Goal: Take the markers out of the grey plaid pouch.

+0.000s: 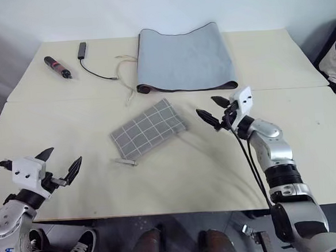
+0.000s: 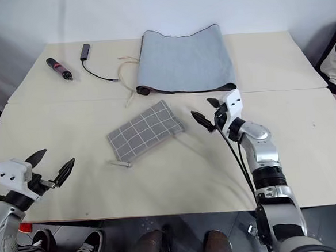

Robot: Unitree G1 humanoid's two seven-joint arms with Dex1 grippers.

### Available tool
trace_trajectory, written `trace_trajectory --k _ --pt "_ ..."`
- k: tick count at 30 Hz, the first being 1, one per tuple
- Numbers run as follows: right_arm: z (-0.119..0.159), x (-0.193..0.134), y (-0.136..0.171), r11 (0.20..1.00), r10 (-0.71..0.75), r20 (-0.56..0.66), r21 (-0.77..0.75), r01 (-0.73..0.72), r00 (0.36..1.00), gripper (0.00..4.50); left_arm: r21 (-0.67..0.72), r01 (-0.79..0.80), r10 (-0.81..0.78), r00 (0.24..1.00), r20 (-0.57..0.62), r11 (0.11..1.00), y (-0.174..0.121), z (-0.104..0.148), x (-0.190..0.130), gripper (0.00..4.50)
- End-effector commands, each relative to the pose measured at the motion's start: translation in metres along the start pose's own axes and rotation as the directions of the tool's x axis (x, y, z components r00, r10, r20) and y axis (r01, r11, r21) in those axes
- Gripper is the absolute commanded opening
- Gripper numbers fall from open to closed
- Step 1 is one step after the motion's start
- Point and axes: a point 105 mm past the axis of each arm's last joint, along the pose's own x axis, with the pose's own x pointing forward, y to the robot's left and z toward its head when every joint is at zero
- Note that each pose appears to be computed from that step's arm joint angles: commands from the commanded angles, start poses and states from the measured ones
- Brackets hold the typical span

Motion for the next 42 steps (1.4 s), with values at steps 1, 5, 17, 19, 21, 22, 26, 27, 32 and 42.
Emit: trace_trajectory --k 1,5,17,19,21,22,26,27,32,42 --pt "0.011 0.025 0.034 0.998 0.068 0.069 -0.017 -0.067 0.995 2.56 0.103 0.046 -0.049 0.998 0.030 0.994 -0.003 0.008 0.018 4.50" --pt "0.002 0.048 0.051 0.998 0.054 0.056 -0.026 -0.053 0.997 1.21 0.235 0.065 -0.079 0.996 0.051 0.970 -0.004 0.012 0.036 4.50" --pt "-0.037 0.084 0.060 0.979 -0.044 -0.126 -0.205 0.017 0.991 0.06 0.549 0.221 -0.274 0.961 0.016 0.806 -0.029 0.005 0.054 4.50" --pt "-0.042 0.083 0.059 0.978 -0.046 -0.150 -0.207 0.015 0.988 0.06 0.582 0.229 -0.294 0.956 0.017 0.780 -0.033 0.005 0.057 4.50" --pt "-0.043 0.082 0.058 0.979 -0.043 -0.157 -0.203 0.010 0.987 0.06 0.630 0.267 -0.341 0.940 -0.004 0.730 -0.043 0.002 0.062 4.50" --pt "-0.044 0.082 0.058 0.980 -0.042 -0.158 -0.198 0.010 0.987 0.06 0.657 0.278 -0.359 0.933 -0.012 0.701 -0.047 0.001 0.065 4.50" --pt "-0.041 0.082 0.057 0.982 -0.037 -0.149 -0.187 0.008 0.988 0.06 0.687 0.279 -0.393 0.919 0.010 0.671 -0.057 0.006 0.077 4.50" --pt "-0.040 0.082 0.057 0.982 -0.037 -0.147 -0.187 0.009 0.988 0.06 0.694 0.291 -0.409 0.913 0.006 0.659 -0.060 0.006 0.079 4.50" --pt "-0.039 0.080 0.056 0.983 -0.038 -0.140 -0.184 0.012 0.989 0.06 0.711 0.343 -0.470 0.882 -0.020 0.614 -0.077 -0.001 0.088 4.50" --pt "-0.039 0.076 0.057 0.986 -0.027 -0.132 -0.170 0.004 0.991 0.00 0.699 0.385 -0.524 0.852 -0.018 0.602 -0.090 -0.001 0.092 2.01"
